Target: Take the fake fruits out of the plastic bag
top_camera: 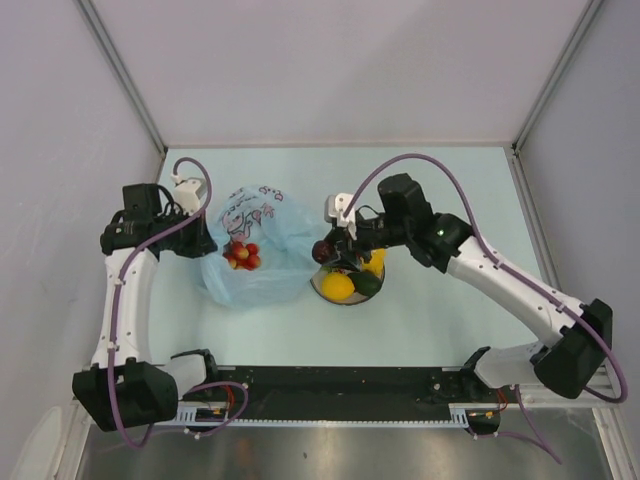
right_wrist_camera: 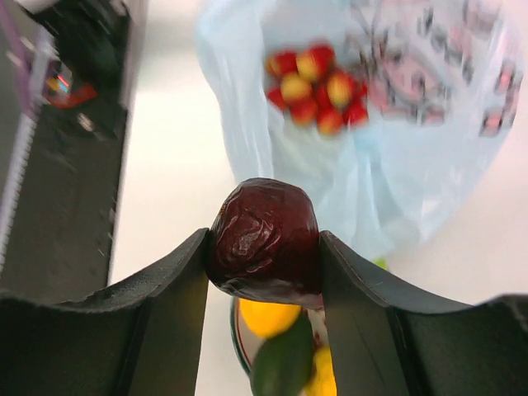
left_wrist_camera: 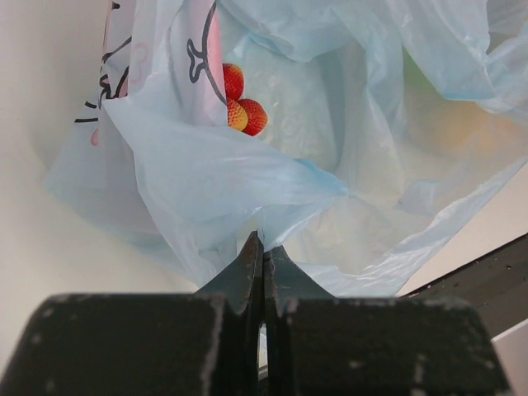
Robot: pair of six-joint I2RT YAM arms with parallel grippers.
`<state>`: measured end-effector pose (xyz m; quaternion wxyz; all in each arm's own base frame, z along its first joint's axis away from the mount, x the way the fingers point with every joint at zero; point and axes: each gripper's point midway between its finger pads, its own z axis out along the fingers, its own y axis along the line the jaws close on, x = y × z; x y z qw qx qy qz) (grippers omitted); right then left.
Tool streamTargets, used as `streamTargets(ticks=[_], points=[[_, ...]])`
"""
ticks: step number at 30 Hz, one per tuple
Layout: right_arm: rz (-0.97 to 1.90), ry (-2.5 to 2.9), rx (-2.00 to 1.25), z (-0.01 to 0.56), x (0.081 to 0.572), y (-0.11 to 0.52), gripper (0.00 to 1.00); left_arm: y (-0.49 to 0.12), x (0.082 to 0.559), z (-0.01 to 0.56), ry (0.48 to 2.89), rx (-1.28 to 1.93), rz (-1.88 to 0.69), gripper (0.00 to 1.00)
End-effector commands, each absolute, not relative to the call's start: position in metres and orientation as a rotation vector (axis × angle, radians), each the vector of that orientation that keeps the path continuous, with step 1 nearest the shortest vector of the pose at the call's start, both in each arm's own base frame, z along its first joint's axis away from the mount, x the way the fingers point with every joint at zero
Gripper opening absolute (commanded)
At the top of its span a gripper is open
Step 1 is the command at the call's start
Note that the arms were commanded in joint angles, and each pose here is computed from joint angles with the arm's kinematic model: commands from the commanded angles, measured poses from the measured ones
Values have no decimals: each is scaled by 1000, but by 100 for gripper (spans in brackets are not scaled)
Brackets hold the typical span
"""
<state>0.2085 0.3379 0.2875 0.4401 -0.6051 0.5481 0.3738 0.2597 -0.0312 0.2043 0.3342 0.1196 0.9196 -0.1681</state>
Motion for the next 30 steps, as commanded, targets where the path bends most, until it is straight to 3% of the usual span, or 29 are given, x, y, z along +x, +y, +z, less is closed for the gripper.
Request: streamTargets(ticks=[1, 6, 11, 23, 30], points=[[620, 1617, -1585, 199, 244, 304, 46, -37, 263, 222, 2323, 323, -452, 0], [427, 1669, -1569, 176, 280, 290, 50, -39, 258, 222, 2314, 325, -455, 0], [444, 1758, -1485, 158, 304, 284, 52, -42, 253, 219, 2316, 322, -468, 0], [565, 1878, -1480, 114, 300, 293, 55, -43, 240, 212, 2317, 322, -468, 0], [552, 1938, -1473, 101, 297, 287, 78, -43, 238, 212, 2311, 326, -459, 0]])
